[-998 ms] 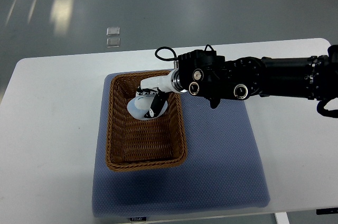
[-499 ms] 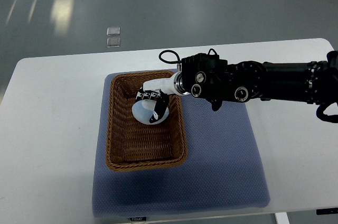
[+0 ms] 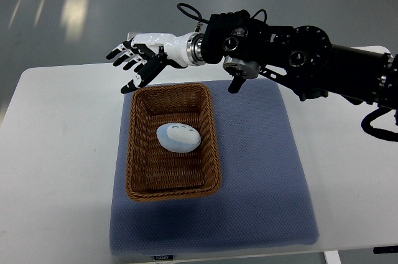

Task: Place blue toy in brown basket

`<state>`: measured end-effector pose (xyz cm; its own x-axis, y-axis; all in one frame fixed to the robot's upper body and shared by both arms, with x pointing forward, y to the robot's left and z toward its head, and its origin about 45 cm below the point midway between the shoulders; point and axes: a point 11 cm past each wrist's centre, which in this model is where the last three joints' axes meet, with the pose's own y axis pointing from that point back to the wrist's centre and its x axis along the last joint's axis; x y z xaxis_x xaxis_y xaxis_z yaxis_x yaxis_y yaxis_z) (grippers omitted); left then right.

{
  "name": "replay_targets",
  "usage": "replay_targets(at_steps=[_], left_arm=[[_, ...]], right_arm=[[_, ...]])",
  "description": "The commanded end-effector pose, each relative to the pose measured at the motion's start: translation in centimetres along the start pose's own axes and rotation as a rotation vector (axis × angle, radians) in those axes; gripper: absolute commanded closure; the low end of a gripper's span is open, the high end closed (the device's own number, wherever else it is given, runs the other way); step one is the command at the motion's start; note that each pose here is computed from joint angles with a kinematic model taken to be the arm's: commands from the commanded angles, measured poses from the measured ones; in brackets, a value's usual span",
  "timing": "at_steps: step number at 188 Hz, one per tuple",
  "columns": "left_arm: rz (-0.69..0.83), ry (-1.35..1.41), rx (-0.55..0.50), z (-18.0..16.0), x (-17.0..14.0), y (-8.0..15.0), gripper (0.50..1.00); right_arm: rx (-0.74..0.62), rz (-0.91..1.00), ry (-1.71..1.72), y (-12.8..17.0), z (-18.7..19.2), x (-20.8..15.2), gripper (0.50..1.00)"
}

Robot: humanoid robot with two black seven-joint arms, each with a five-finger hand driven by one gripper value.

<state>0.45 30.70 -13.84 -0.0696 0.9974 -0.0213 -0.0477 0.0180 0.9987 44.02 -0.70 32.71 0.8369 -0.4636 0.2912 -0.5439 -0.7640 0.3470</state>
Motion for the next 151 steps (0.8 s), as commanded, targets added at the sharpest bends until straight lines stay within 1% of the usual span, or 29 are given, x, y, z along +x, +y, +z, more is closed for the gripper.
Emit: replay_targets(at_steps=[1, 10, 22, 46, 70, 100, 104, 109, 113, 126, 151], left_arm=[[-0.001, 0.000, 0.000, 0.0, 0.0, 0.0, 0.500], [-0.003, 0.000, -0.001, 0.0, -0.1, 0.0, 0.500], [-0.003, 0.001, -0.002, 0.0, -0.1, 0.0, 0.500], [-0.003, -0.002, 0.000, 0.0, -0.1, 0.0, 0.500], [0.000, 0.000, -0.001, 0.0, 0.0, 0.0, 0.500], [-0.004, 0.000, -0.001, 0.0, -0.1, 0.0, 0.500], [-0.003, 0.001, 0.000, 0.0, -0.1, 0.0, 0.500], [-0.003, -0.002, 0.000, 0.0, -0.1, 0.0, 0.500], [-0.003, 0.000, 0.000, 0.0, -0.1, 0.0, 0.500], [-0.004, -0.002, 0.000, 0.0, -0.1, 0.0, 0.500], [-0.004, -0.002, 0.000, 0.0, -0.2, 0.0, 0.500]], right_arm=[[0.083, 0.090, -0.176, 1.9, 1.3, 3.3, 0.642], [0.129, 0.137, -0.271, 2.6, 2.0, 4.7, 0.642], [0.180, 0.177, -0.390, 3.2, 3.1, 5.7, 0.642], [0.342, 0.280, -0.706, 5.4, 5.4, 8.2, 0.644], [0.430, 0.395, -0.935, 8.0, 9.7, 10.1, 0.642], [0.521, 0.480, -1.144, 8.9, 14.1, 9.2, 0.638], [0.531, 0.500, -1.161, 9.2, 14.8, 9.3, 0.628], [0.547, 0.531, -1.188, 9.6, 15.8, 9.2, 0.599], [0.557, 0.550, -1.202, 9.9, 16.4, 9.3, 0.597], [0.582, 0.578, -1.229, 10.3, 17.2, 9.2, 0.597], [0.554, 0.599, -1.263, 9.6, 18.7, 8.4, 0.597]])
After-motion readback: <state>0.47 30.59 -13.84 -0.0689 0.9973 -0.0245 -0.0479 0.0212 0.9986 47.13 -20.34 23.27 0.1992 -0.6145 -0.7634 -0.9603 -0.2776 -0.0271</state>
